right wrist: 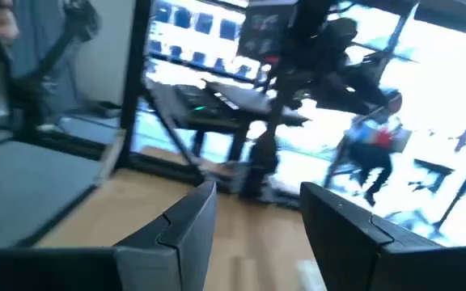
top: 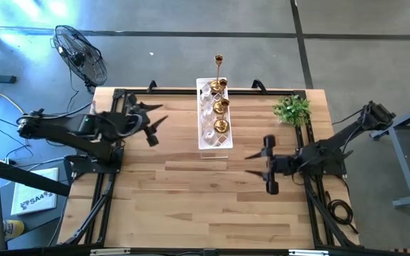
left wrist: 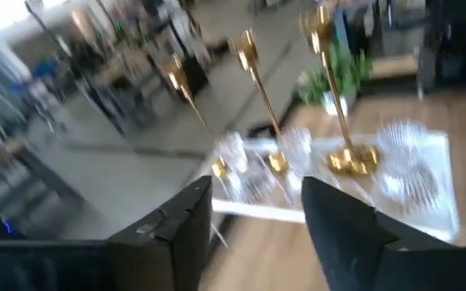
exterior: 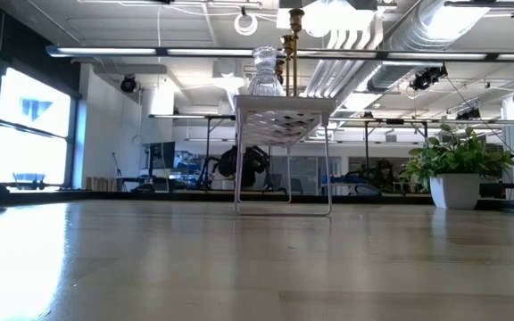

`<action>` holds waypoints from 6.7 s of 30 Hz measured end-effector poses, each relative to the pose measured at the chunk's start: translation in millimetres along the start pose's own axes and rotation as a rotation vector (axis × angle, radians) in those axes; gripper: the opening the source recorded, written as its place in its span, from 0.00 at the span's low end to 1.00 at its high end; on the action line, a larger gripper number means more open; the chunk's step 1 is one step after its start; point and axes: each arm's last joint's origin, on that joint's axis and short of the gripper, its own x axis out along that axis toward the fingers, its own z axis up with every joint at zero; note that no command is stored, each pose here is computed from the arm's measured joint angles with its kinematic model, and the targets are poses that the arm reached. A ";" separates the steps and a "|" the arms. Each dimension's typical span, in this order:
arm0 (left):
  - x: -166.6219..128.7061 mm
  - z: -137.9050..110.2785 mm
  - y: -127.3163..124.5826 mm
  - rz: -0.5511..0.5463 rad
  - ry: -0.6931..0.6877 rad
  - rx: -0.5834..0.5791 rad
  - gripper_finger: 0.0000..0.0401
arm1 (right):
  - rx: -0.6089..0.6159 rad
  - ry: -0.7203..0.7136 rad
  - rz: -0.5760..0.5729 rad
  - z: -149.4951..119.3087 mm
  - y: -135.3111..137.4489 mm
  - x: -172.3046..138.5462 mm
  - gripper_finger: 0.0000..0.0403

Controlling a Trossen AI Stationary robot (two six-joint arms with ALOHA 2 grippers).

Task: Pick & Place candle stick holders
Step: Return to Home Position

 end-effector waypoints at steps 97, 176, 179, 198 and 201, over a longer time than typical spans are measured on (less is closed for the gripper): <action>-27.4 -200.6 -37.2 -0.594 -0.326 -0.360 0.00 | 0.102 -0.037 0.153 -104.4 -29.0 -115.8 0.00; -25.7 -203.8 -38.4 -0.542 -0.334 -0.188 0.00 | 0.089 0.034 0.057 -132.3 -47.0 -105.0 0.00; -25.7 -203.6 -38.4 -0.542 -0.336 -0.189 0.00 | 0.087 0.033 0.059 -132.2 -46.9 -105.0 0.00; -25.8 -203.3 -38.4 -0.547 -0.338 -0.198 0.00 | 0.089 0.032 0.062 -132.2 -46.9 -105.0 0.00; -25.8 -203.2 -38.4 -0.547 -0.338 -0.198 0.00 | 0.087 0.032 0.062 -132.2 -46.9 -105.0 0.00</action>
